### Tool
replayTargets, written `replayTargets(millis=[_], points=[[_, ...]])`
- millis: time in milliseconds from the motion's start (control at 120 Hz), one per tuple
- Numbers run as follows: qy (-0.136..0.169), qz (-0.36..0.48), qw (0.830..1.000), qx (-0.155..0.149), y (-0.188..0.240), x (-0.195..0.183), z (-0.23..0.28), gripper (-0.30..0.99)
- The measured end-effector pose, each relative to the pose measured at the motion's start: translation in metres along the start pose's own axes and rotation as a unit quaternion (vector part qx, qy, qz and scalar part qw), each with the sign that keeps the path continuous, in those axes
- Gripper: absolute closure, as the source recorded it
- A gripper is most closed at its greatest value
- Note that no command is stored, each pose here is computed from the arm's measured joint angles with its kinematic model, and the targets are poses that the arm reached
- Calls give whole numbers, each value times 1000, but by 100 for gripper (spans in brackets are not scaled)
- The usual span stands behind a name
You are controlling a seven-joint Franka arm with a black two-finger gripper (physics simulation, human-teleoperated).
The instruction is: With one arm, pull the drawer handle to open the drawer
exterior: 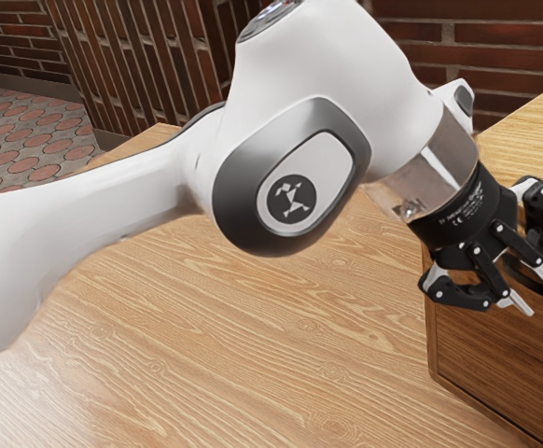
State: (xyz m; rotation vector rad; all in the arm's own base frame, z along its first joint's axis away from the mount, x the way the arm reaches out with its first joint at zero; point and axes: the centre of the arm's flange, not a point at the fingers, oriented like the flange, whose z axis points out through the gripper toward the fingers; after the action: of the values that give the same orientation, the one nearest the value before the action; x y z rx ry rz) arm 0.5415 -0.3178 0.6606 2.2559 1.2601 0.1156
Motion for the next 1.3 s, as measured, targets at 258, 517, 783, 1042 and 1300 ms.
replayTargets(millis=[258, 517, 783, 1042, 1300], points=[[3, -4, 1000, 4, -15, 2, -11, 60], [3, -3, 1000, 4, -26, -1, -22, 60], [3, -2, 1000, 5, -34, -4, -27, 61], [1, 7, 1000, 4, -38, -15, -29, 61], [-4, 18, 1000, 8, -43, -30, -28, 62]])
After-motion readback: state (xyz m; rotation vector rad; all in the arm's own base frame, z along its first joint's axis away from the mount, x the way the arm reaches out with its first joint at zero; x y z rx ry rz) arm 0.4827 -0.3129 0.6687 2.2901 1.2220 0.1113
